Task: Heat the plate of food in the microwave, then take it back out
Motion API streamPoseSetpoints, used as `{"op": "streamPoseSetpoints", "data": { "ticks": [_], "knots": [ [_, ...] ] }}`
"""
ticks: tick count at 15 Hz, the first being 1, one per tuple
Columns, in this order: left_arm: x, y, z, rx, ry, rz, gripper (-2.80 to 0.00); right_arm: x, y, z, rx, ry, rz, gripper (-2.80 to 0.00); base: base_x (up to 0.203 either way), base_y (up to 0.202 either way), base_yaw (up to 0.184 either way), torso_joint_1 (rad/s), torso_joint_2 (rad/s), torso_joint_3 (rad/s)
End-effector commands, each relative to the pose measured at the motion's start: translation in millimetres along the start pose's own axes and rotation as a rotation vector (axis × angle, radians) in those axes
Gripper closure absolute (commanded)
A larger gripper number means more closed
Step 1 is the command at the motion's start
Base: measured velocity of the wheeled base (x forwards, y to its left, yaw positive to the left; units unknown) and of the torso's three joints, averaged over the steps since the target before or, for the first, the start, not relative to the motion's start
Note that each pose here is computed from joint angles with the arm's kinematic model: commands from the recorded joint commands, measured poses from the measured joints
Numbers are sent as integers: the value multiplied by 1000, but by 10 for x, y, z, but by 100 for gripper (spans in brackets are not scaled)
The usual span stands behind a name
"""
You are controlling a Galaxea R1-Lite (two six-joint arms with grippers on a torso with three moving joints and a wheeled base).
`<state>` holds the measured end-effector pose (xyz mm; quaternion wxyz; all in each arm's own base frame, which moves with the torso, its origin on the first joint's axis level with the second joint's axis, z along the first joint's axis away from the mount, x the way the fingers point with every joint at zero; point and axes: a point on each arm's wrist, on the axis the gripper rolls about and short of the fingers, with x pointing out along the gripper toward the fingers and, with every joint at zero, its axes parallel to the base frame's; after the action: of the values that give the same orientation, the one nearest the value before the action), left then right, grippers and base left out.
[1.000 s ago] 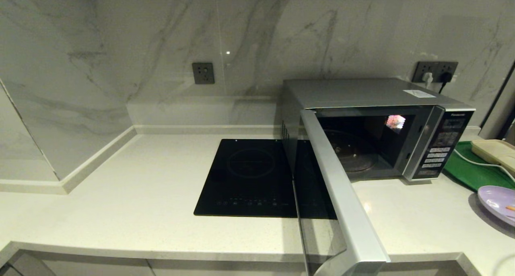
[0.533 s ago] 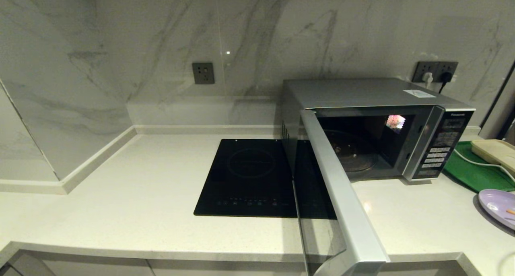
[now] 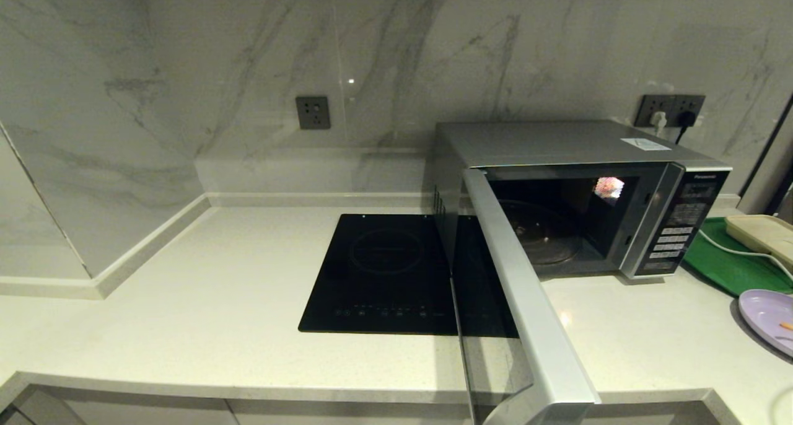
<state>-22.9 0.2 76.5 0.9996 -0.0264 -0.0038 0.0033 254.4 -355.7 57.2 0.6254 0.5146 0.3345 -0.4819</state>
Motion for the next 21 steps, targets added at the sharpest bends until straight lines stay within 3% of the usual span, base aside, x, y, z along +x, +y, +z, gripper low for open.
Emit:
{"op": "streamPoseSetpoints", "data": {
  "ticks": [1, 8, 12, 16, 21],
  "knots": [
    [0, 0, 0, -1, 0, 1, 0, 6, 8, 13, 0, 0, 4, -280, 0, 0, 0, 0, 0, 0],
    [0, 0, 0, -1, 0, 1, 0, -120, -16, 77, 16, -22, 24, -280, 0, 0, 0, 0, 0, 0],
    [0, 0, 0, -1, 0, 1, 0, -541, 93, 50, -10, -26, 125, -280, 0, 0, 0, 0, 0, 0],
    [0, 0, 0, -1, 0, 1, 0, -1167, 371, -295, -149, 35, 213, -280, 0, 0, 0, 0, 0, 0],
    [0, 0, 0, -1, 0, 1, 0, -1943, 785, -1108, -392, 84, 323, -280, 0, 0, 0, 0, 0, 0]
  ]
}}
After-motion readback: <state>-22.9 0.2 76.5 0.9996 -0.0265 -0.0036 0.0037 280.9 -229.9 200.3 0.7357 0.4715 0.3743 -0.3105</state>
